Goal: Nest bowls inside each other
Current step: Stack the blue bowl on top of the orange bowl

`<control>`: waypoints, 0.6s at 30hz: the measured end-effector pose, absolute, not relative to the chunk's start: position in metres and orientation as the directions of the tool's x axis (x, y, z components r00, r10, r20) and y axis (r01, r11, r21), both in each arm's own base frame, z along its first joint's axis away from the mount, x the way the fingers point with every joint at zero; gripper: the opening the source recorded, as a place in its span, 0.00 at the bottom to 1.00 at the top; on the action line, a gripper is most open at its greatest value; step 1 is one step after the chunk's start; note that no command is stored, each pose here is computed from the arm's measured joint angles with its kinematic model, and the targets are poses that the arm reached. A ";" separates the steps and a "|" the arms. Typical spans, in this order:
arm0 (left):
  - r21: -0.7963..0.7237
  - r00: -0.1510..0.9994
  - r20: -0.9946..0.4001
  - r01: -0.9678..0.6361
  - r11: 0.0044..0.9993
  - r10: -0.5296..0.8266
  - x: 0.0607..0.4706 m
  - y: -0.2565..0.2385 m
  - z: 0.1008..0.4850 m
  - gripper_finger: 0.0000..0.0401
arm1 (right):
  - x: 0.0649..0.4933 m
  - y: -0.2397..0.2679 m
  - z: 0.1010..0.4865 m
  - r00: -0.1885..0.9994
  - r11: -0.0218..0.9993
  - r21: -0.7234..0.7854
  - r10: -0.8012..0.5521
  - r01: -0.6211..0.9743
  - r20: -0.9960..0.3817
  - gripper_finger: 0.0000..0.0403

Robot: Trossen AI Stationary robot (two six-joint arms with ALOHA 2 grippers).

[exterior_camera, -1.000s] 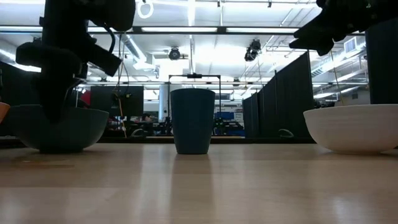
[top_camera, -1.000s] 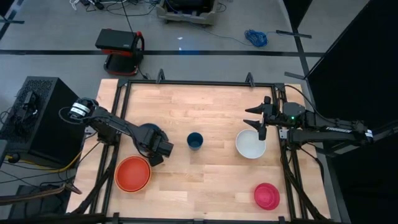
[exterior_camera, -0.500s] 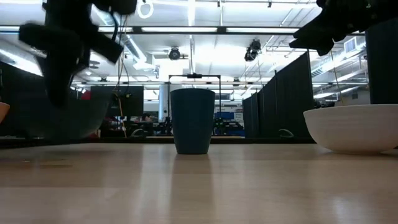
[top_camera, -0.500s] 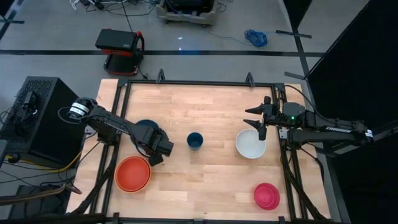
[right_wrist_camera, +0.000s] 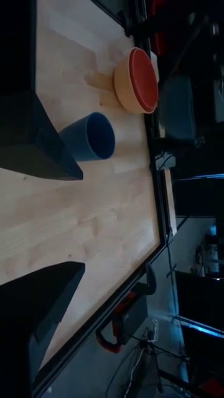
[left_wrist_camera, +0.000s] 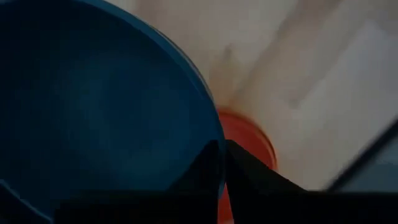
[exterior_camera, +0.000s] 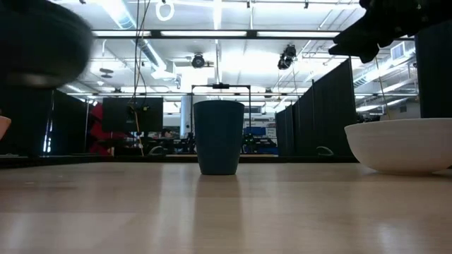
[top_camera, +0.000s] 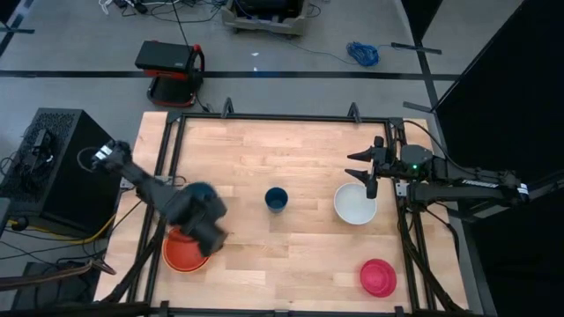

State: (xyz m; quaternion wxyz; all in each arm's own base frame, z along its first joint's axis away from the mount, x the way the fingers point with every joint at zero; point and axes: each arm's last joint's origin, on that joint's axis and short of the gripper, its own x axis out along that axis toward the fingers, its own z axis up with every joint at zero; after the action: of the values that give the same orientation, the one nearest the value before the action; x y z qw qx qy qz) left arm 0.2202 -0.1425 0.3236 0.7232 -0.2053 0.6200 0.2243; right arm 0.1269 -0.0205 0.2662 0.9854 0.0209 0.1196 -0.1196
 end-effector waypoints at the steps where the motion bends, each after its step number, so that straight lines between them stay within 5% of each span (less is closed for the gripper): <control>1: -0.031 0.133 -0.989 -0.589 0.807 0.059 0.217 -0.149 0.323 0.00 | 0.127 -0.020 0.266 0.943 0.971 0.011 -0.231 0.240 -0.240 0.51; 10: -0.118 0.134 -0.990 -0.674 0.729 -0.036 0.178 -0.201 0.318 0.00 | 0.127 -0.020 0.266 0.943 0.971 -0.003 -0.231 0.237 -0.240 0.50; 18: -0.112 0.108 -0.993 -0.674 0.730 -0.053 0.179 -0.206 0.277 0.00 | 0.127 -0.021 0.266 0.943 0.971 0.000 -0.231 0.238 -0.238 0.52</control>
State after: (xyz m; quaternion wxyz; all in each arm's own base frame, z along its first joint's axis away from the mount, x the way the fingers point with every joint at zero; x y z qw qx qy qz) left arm 0.1790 -0.2057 0.2766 0.6857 -0.2892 0.6285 0.2263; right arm 0.1270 -0.0205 0.2665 0.9856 0.0142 0.1190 -0.1190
